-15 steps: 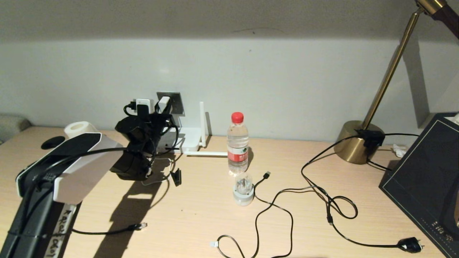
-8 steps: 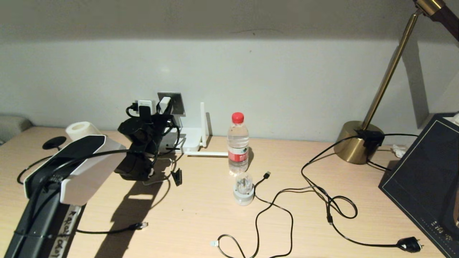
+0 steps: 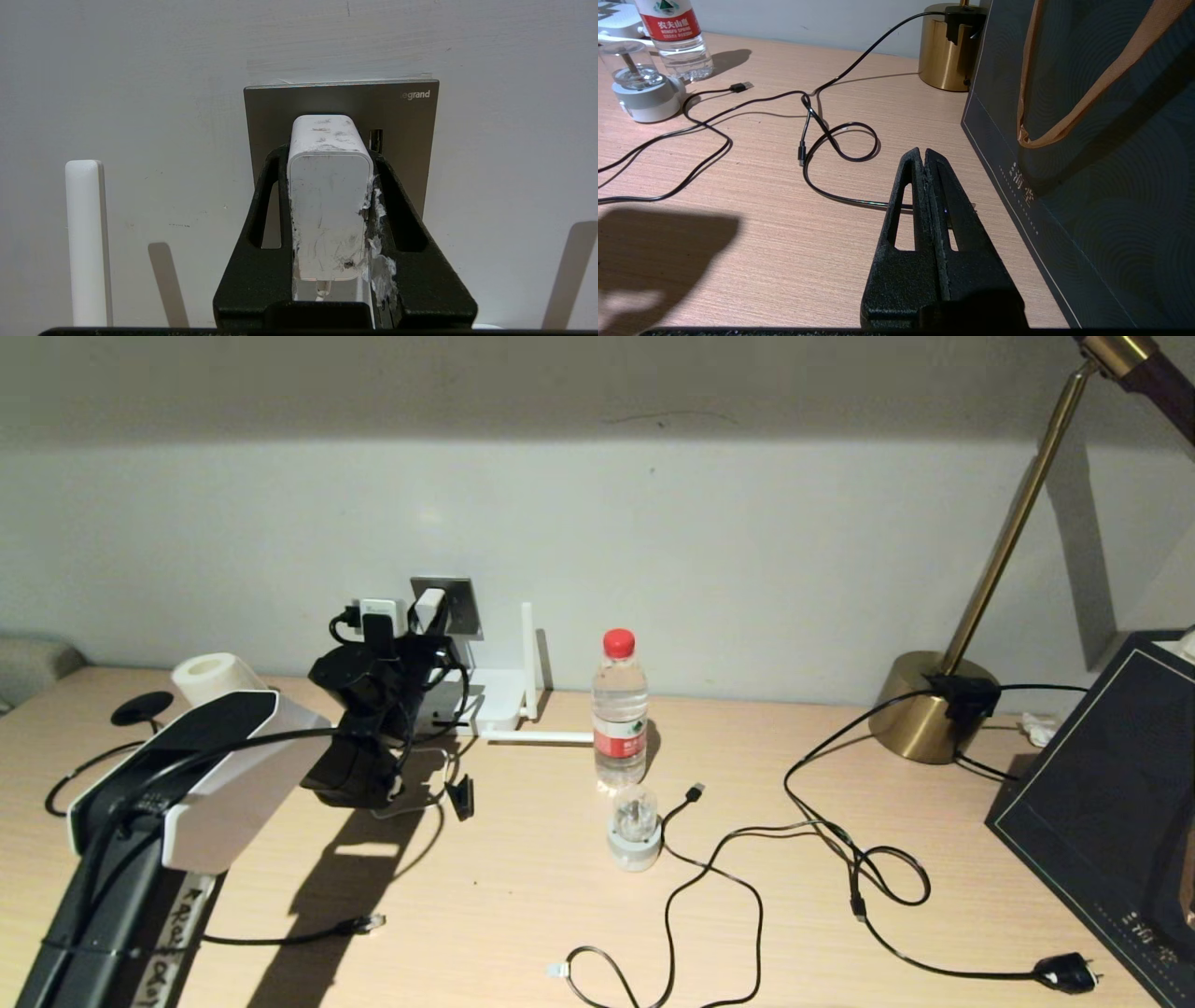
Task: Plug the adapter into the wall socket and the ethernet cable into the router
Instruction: Plug plug into socket
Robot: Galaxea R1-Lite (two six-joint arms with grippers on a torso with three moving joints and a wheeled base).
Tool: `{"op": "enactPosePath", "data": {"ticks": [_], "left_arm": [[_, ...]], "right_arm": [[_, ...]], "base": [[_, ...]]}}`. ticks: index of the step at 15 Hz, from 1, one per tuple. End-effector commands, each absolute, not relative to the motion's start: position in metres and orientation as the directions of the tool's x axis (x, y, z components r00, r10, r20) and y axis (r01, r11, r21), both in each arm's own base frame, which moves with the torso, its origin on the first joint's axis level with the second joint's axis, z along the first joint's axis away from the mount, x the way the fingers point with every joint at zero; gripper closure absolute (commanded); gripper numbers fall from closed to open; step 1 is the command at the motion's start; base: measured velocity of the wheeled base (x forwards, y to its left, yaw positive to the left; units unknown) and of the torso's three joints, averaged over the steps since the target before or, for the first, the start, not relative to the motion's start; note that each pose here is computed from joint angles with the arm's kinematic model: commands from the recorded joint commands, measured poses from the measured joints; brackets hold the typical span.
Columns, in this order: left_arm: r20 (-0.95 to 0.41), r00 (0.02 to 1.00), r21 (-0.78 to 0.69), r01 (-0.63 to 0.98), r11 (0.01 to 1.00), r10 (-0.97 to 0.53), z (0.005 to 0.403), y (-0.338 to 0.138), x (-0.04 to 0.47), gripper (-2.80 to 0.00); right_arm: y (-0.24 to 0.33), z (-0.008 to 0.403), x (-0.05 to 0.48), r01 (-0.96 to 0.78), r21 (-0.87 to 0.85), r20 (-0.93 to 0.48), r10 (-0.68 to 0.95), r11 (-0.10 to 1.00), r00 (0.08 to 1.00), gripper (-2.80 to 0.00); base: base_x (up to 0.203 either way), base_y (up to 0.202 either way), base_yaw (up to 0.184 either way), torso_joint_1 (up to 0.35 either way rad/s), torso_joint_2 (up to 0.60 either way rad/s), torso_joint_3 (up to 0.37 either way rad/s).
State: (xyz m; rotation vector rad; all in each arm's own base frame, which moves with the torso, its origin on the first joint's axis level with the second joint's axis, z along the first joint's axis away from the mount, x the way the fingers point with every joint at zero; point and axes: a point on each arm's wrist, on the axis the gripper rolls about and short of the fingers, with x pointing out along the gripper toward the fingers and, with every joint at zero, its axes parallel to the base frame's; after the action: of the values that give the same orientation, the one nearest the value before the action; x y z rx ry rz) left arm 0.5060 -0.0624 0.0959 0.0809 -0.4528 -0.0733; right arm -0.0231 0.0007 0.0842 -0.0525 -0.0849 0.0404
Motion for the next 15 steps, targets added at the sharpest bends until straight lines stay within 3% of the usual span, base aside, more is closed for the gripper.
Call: {"op": "enactPosePath", "data": {"ticks": [1,15], "left_arm": [[0.427,0.9,0.095,0.053,0.994,-0.089,0.091,-0.0628,0.5069,0.0],[0.429,0.901,0.082,0.033,0.996,-0.065,0.0877,-0.0671,0.5109,0.0]], "right_arm": [[0.0007,0.0745,-0.0203,-0.04,-0.054,0.049,0.043,0.998,0.998,0.0],[0.0007,0.0745,-0.0203,-0.04,-0.054,0.049,0.043,0.998,0.998,0.0]], "base": [[0.0,0.0,0.0,0.0,0.0,0.0],[0.0,0.0,0.0,0.0,0.0,0.0]]}}
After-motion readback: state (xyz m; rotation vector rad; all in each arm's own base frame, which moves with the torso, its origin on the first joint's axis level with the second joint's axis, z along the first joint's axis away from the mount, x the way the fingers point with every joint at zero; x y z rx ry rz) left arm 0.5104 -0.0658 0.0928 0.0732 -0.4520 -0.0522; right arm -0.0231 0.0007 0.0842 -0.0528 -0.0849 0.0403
